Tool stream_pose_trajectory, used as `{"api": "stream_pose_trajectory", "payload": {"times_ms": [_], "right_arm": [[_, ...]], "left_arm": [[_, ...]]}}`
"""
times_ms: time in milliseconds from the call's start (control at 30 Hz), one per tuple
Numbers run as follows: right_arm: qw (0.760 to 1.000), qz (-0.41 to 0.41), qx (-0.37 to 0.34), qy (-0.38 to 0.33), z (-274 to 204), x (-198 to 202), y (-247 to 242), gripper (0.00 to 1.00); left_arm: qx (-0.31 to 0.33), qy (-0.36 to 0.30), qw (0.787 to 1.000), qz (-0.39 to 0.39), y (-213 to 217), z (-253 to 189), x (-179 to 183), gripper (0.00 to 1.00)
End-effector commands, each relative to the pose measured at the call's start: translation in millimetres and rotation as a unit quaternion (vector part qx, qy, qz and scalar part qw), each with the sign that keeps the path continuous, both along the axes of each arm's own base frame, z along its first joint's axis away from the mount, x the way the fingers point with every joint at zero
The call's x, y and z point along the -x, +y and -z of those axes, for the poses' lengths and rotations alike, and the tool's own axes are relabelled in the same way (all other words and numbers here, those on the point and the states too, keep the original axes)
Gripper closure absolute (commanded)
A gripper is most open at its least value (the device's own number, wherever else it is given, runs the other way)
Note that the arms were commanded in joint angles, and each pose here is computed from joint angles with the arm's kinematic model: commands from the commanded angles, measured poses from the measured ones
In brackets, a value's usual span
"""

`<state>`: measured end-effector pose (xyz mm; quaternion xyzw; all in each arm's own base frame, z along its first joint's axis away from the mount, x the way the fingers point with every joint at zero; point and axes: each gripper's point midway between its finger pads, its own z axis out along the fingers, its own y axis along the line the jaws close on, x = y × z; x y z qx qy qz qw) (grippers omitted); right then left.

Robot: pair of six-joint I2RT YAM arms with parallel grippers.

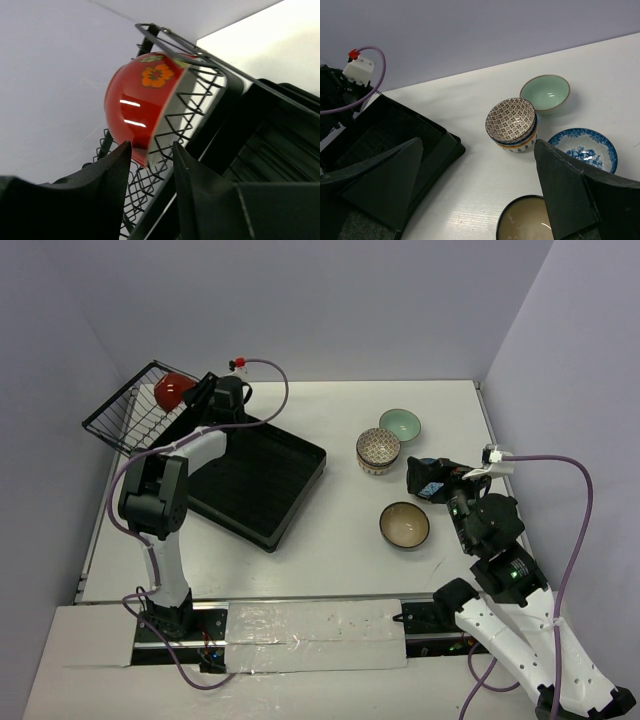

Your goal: Load the bowls into the dish rack

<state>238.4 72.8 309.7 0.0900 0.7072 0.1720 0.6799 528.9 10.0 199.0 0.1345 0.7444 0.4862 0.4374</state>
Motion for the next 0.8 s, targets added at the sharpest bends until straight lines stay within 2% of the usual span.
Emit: {"api": "stream_pose_trajectory", "payload": {"times_ms": [0, 200, 367, 433, 500, 567, 600, 633, 700, 767], "right_arm": [[1.0, 0.005, -0.008, -0.006, -5, -1, 0, 0.0], [1.0, 0.006, -0.009, -0.009, -7, 0, -1, 0.0], [1.0, 0.004, -0.009, -0.009, -7, 0, 0, 0.0], [1.0, 0.005, -0.009, -0.009, -8, 0, -1, 0.0], [1.0, 0.005, -0.009, -0.01, -8, 1, -2, 0.0], [1.0, 0.008, -0.01, -0.012, -9, 1, -3, 0.0], [1.0, 0.009, -0.011, -0.012, -9, 1, -3, 0.0], [1.0, 0.013, -0.012, -0.012, -9, 1, -5, 0.0], [1.0, 0.018, -0.012, -0.008, -8, 1, -6, 0.0], [1.0, 0.027, -0.013, -0.005, -8, 0, -9, 0.0]], "left_arm": [[0.018, -0.021, 0.999, 0.017, -14, -13, -3, 0.55], [0.047, -0.041, 0.998, 0.021, -25, -29, 0, 0.42], [0.109, -0.043, 0.993, 0.031, -43, -33, 2, 0.38], [0.146, -0.064, 0.987, 0.036, -54, -44, 3, 0.36], [0.176, -0.057, 0.982, 0.043, -63, -53, 7, 0.34], [0.248, -0.07, 0.965, 0.05, -81, -57, 10, 0.32], [0.271, -0.056, 0.959, 0.053, -86, -64, 17, 0.3], [0.335, -0.052, 0.938, 0.077, -107, -64, 17, 0.29], [0.409, -0.035, 0.907, 0.096, -128, -73, 29, 0.26], [0.501, -0.005, 0.854, 0.142, -167, -75, 40, 0.19]]}}
